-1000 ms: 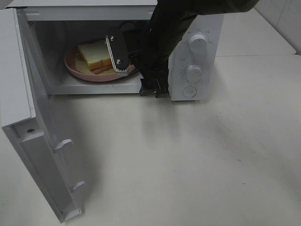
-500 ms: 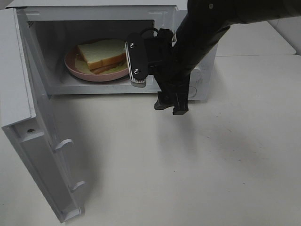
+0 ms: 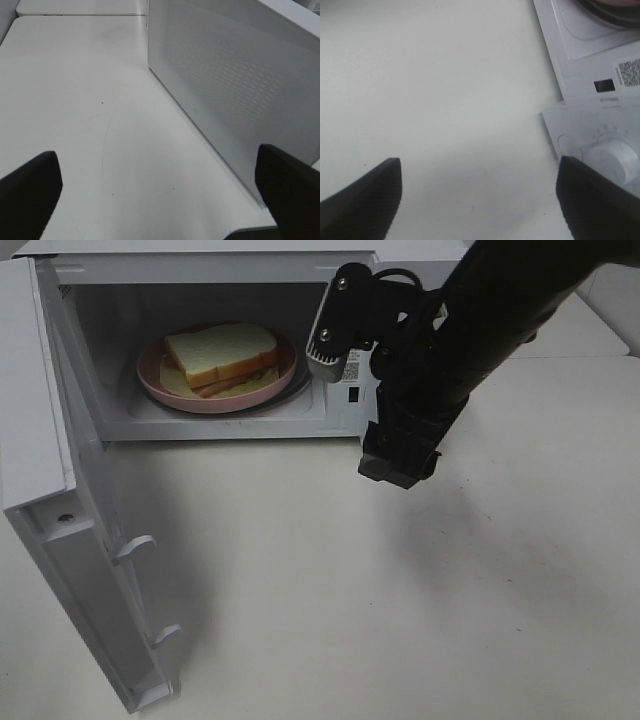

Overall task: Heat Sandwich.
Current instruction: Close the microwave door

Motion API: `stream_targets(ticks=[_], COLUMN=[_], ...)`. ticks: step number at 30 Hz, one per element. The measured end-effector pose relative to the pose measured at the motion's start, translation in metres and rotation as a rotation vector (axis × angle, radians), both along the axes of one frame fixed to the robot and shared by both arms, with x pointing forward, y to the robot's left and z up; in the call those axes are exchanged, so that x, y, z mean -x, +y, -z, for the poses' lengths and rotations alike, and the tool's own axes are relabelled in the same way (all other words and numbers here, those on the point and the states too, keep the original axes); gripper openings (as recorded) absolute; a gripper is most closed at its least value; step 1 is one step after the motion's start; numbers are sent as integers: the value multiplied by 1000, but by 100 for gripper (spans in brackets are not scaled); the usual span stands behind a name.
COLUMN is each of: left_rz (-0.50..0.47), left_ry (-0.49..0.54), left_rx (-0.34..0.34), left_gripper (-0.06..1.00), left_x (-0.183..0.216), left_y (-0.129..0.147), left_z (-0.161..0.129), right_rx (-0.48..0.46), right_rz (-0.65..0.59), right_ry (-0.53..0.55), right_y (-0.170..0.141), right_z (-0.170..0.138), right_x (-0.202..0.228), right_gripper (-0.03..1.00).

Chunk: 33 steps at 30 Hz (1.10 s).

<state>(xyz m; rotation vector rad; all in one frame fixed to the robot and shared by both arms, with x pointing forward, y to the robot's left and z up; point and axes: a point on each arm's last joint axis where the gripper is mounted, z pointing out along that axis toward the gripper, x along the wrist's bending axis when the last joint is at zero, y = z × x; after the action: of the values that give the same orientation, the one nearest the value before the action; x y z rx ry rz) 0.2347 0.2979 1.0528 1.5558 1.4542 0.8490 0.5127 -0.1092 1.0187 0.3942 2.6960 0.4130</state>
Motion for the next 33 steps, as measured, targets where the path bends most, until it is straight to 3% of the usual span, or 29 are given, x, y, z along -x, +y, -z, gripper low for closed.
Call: stream_targets(ticks=[17,33], left_rz=[0,0], left_ry=[0,0], left_rx=[0,0], left_gripper=[97,97], left_x=[0,0], left_y=[0,0], left_z=[0,0], right_rx=[-142,-188], right_rz=[385,495], right_ry=[119,137], right_y=[-59,-106], right_z=[-32,-73], right_x=[82,146], right_gripper=[77,77])
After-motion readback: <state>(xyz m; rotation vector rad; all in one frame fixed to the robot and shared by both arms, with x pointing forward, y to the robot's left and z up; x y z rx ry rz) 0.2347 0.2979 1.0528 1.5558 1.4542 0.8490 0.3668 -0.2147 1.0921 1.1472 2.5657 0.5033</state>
